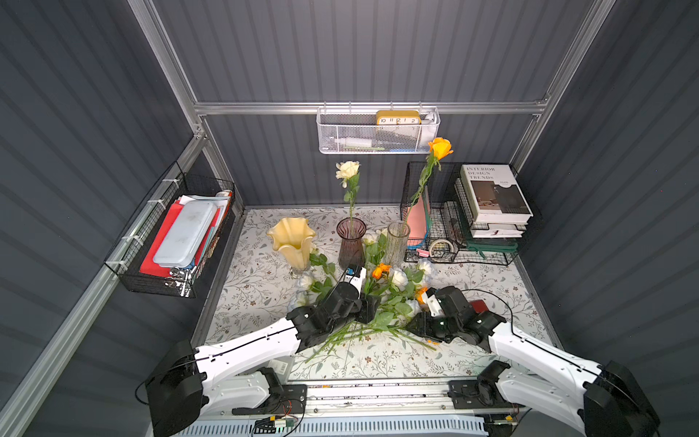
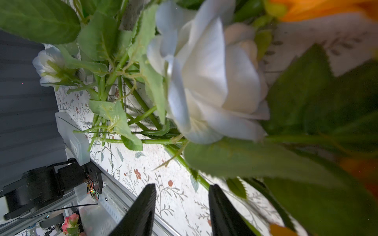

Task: Arrange the flowers in different vases according to their colors
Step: Pick up the flower at the center of the board.

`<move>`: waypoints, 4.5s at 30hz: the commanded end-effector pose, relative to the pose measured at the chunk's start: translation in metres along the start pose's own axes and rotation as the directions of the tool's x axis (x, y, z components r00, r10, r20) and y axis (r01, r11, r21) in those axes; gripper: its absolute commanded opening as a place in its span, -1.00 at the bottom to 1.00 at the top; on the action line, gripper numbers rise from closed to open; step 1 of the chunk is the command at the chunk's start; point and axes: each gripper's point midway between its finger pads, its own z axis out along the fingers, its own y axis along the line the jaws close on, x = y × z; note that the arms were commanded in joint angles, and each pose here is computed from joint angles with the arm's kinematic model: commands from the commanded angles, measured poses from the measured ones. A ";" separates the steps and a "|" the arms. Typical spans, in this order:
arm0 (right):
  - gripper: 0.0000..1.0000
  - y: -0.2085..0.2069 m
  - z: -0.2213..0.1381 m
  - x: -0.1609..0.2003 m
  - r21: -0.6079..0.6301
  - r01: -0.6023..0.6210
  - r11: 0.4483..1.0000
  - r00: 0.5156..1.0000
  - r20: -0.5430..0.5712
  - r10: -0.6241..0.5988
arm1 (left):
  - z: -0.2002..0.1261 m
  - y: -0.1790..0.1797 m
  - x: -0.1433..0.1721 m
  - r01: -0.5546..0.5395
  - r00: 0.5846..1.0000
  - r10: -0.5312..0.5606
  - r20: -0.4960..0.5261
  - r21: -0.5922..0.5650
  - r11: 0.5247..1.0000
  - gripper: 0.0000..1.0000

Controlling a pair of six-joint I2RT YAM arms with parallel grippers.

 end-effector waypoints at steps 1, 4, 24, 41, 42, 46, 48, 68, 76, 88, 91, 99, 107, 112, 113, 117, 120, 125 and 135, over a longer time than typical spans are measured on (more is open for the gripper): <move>-0.06 0.004 -0.013 -0.005 0.013 0.004 1.000 1.000 0.011 -0.004 | -0.003 -0.026 0.017 -0.014 0.999 0.019 -0.044 0.107 0.994 0.08; -0.06 0.004 -0.022 -0.007 0.008 -0.012 1.000 1.000 0.029 0.011 | -0.002 -0.042 0.031 -0.043 0.996 0.054 -0.071 0.150 0.988 0.08; -0.05 -0.014 -0.052 -0.033 0.016 -0.118 0.993 0.987 0.113 0.115 | 0.018 -0.031 0.107 -0.083 0.918 0.043 -0.394 -0.086 0.993 -0.12; -0.05 -0.012 -0.039 -0.029 -0.026 -0.113 0.993 0.992 0.057 0.114 | 0.028 0.008 0.125 -0.077 0.882 -0.084 -0.464 -0.317 0.945 -0.22; -0.05 -0.011 -0.039 -0.029 -0.029 -0.114 0.993 0.992 0.057 0.116 | 0.029 0.010 0.124 -0.082 0.884 -0.083 -0.460 -0.329 0.941 -0.22; -0.05 -0.012 -0.037 -0.027 -0.044 -0.115 0.992 0.991 0.063 0.118 | 0.032 0.008 0.110 -0.080 0.907 -0.067 -0.415 -0.327 0.941 -0.21; -0.05 -0.013 -0.036 -0.026 -0.046 -0.122 0.992 0.991 0.058 0.124 | 0.031 0.002 0.097 -0.070 0.926 -0.053 -0.373 -0.309 0.948 -0.20; -0.05 -0.013 -0.034 -0.024 -0.062 -0.116 0.991 0.991 0.055 0.119 | 0.059 0.024 0.115 -0.138 0.908 -0.006 -0.420 -0.312 0.940 -0.22; -0.04 -0.016 -0.032 -0.020 -0.059 -0.117 0.991 0.992 0.049 0.120 | 0.056 0.017 0.117 -0.115 0.906 -0.010 -0.424 -0.270 0.956 -0.25; -0.05 -0.018 -0.029 -0.017 -0.062 -0.123 0.990 0.991 0.037 0.125 | 0.053 0.009 0.141 -0.105 0.876 -0.012 -0.482 -0.216 0.971 -0.27; -0.04 -0.018 -0.029 -0.016 -0.062 -0.123 0.990 0.991 0.035 0.126 | 0.055 0.007 0.141 -0.100 0.876 -0.011 -0.482 -0.204 0.974 -0.26; -0.04 -0.018 -0.029 -0.015 -0.066 -0.123 0.990 0.992 0.029 0.125 | 0.054 0.009 0.133 -0.101 0.894 -0.020 -0.447 -0.246 0.964 -0.12; -0.04 -0.019 -0.027 -0.011 -0.071 -0.127 0.989 0.991 0.017 0.129 | 0.032 -0.032 0.090 -0.056 0.946 0.012 -0.324 -0.127 0.990 -0.01; -0.04 -0.020 -0.026 -0.011 -0.070 -0.129 0.989 0.991 0.016 0.130 | 0.040 -0.017 0.108 -0.070 0.930 -0.007 -0.368 -0.195 0.978 -0.02; -0.04 -0.020 -0.027 -0.011 -0.070 -0.129 0.989 0.991 0.015 0.130 | 0.043 -0.015 0.114 -0.081 0.922 -0.003 -0.388 -0.199 0.977 -0.04; -0.04 -0.019 -0.027 -0.010 -0.072 -0.127 0.989 0.992 0.015 0.129 | 0.052 -0.006 0.132 -0.075 0.899 -0.042 -0.435 -0.248 0.966 -0.06; -0.04 -0.019 -0.028 -0.010 -0.072 -0.124 0.990 0.992 0.020 0.126 | 0.055 0.007 0.136 -0.075 0.900 -0.068 -0.430 -0.308 0.948 -0.03; -0.04 -0.020 -0.027 -0.009 -0.070 -0.128 0.989 0.991 0.016 0.129 | 0.053 -0.001 0.119 -0.042 0.927 -0.071 -0.368 -0.291 0.956 -0.01; -0.04 -0.022 -0.024 -0.008 -0.073 -0.134 0.988 0.991 0.007 0.135 | 0.040 -0.007 0.098 -0.004 0.953 -0.078 -0.293 -0.271 0.963 0.06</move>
